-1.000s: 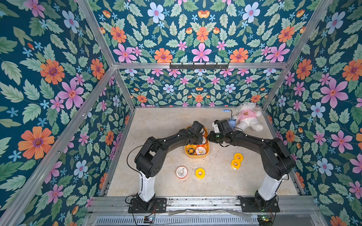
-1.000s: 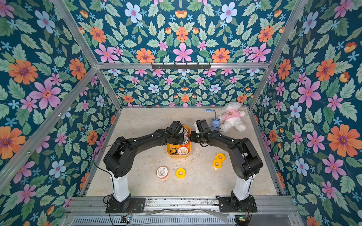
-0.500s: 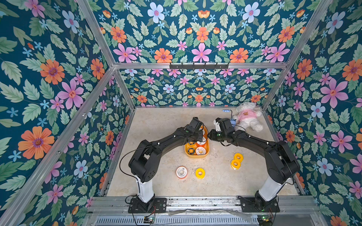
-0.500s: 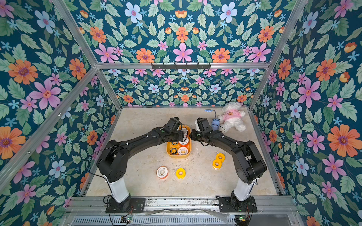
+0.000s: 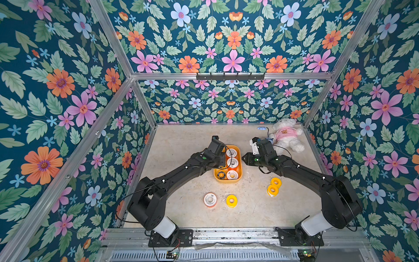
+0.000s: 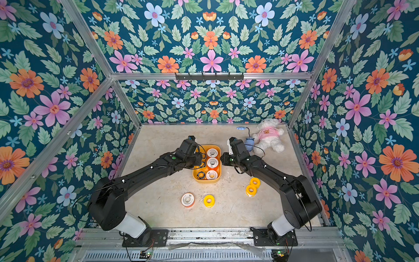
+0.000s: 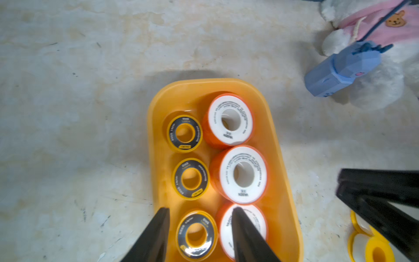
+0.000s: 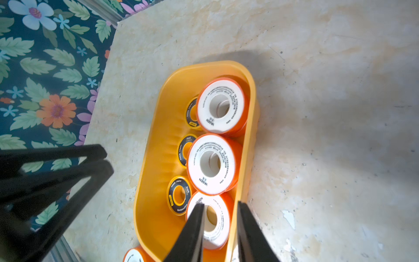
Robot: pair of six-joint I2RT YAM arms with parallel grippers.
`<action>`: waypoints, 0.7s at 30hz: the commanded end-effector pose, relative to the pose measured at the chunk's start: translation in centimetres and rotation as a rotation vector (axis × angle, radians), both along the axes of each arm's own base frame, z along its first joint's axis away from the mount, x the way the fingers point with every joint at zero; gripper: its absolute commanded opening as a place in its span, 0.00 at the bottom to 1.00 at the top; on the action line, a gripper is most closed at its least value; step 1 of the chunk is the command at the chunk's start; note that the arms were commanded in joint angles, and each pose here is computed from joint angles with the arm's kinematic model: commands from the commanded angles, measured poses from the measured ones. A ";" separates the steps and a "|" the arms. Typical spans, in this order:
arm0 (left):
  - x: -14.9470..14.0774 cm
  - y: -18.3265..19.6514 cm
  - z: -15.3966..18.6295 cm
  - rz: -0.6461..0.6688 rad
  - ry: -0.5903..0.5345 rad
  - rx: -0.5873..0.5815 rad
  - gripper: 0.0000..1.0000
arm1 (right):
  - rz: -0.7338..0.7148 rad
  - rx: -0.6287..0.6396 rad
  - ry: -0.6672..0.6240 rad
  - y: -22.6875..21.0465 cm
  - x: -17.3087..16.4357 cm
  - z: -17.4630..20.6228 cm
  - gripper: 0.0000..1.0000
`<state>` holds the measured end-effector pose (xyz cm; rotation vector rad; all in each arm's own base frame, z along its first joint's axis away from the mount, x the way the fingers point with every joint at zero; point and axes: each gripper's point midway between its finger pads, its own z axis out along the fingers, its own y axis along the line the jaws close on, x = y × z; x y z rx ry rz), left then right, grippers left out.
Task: Put the sealing tape into the storage box
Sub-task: Place the sealing tape in the storage box.
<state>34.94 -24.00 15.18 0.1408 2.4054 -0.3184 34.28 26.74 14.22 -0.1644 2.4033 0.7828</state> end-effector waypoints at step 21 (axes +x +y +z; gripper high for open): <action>-3.2 13.5 -1.6 0.286 0.023 -0.012 0.50 | 0.512 -0.177 -0.028 14.4 -13.4 -4.1 0.34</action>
